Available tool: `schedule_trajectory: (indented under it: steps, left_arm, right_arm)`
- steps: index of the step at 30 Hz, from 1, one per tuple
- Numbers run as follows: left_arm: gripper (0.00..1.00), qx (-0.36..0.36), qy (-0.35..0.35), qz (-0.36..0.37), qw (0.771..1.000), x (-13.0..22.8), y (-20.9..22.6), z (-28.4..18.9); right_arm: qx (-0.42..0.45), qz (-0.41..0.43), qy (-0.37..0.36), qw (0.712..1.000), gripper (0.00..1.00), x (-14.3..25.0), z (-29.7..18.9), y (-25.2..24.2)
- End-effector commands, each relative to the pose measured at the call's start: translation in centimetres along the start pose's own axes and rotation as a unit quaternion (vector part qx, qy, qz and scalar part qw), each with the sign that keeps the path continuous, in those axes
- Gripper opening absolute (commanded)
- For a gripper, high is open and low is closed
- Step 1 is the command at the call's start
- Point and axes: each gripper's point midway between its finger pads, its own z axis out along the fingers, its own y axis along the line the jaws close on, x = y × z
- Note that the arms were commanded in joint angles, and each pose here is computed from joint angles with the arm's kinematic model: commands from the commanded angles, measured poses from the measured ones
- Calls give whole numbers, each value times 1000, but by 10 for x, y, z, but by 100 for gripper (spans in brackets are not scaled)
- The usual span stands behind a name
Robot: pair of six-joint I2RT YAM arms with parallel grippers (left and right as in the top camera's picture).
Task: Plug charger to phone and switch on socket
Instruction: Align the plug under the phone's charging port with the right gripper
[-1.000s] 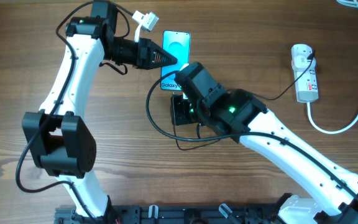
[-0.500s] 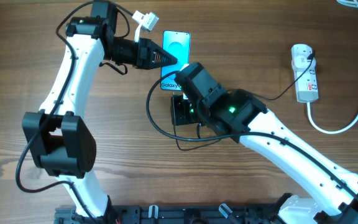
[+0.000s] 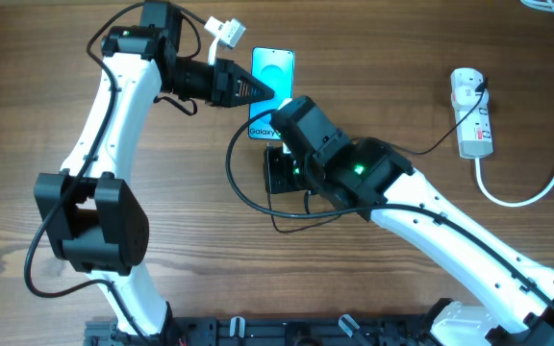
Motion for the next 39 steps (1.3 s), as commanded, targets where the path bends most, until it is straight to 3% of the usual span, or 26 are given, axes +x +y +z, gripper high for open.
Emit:
schedule_trajectory:
  steps: [1, 23, 39]
  left_arm:
    - [4, 19, -7, 9, 1000, -3, -19, -2]
    - [4, 20, -1, 17, 1000, -2, -21, 4]
    - [4, 19, -2, 21, 1000, -3, -21, 4]
  right_arm:
    - [-17, 5, -5, 1000, 4, -6, -6, 9]
    - [18, 7, -20, 1000, 4, -10, -6, -4]
    - [-5, 7, -14, 1000, 4, -9, -6, 5]
